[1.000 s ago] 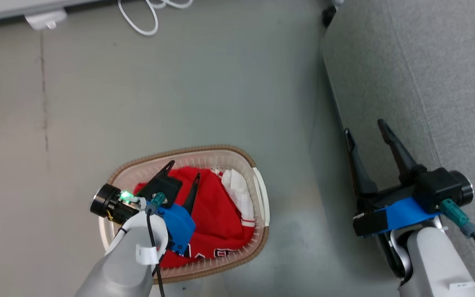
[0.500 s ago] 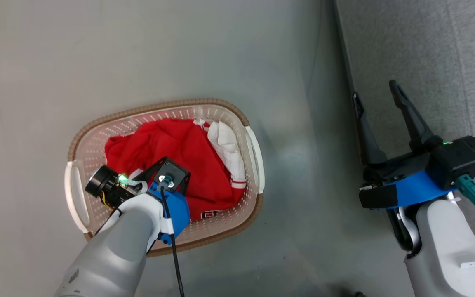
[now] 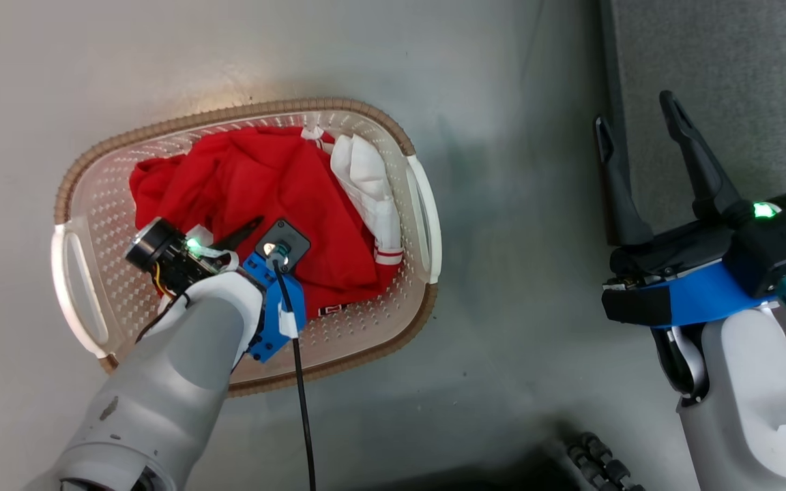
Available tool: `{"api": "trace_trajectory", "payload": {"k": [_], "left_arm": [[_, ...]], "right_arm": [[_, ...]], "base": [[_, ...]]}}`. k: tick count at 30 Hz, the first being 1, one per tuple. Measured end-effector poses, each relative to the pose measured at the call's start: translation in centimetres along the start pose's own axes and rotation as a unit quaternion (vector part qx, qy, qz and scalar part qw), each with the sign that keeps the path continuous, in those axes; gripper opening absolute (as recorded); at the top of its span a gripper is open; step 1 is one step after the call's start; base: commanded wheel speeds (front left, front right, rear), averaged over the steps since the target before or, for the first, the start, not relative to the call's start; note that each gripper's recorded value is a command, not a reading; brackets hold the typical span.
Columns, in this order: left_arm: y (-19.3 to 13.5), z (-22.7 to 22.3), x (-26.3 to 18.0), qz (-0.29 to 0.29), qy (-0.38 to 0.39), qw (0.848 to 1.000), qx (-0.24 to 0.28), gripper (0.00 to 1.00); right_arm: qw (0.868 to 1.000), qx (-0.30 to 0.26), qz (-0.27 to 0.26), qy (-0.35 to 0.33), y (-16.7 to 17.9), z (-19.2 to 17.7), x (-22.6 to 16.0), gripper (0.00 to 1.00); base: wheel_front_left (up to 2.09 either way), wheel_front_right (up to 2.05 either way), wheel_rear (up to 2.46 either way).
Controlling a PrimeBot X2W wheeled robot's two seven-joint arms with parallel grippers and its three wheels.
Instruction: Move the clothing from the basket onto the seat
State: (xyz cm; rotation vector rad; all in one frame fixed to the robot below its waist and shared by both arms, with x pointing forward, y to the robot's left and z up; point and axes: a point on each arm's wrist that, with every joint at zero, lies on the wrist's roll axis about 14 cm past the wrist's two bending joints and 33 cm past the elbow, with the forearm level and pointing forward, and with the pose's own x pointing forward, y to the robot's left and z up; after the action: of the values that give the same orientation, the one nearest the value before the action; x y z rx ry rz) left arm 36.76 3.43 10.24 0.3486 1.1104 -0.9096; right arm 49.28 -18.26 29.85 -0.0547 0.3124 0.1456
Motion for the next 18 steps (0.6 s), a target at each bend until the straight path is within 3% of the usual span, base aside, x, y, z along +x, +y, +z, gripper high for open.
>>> {"api": "trace_trajectory", "payload": {"k": [18], "left_arm": [[1.0, -4.4, 3.5, -0.018, 0.093, 0.995, 0.020, 1.00]], "right_arm": [[0.999, -0.004, 0.004, 0.035, 0.0, -4.5, 1.1, 1.00]], "base": [[0.00, 0.00, 0.00]]}}
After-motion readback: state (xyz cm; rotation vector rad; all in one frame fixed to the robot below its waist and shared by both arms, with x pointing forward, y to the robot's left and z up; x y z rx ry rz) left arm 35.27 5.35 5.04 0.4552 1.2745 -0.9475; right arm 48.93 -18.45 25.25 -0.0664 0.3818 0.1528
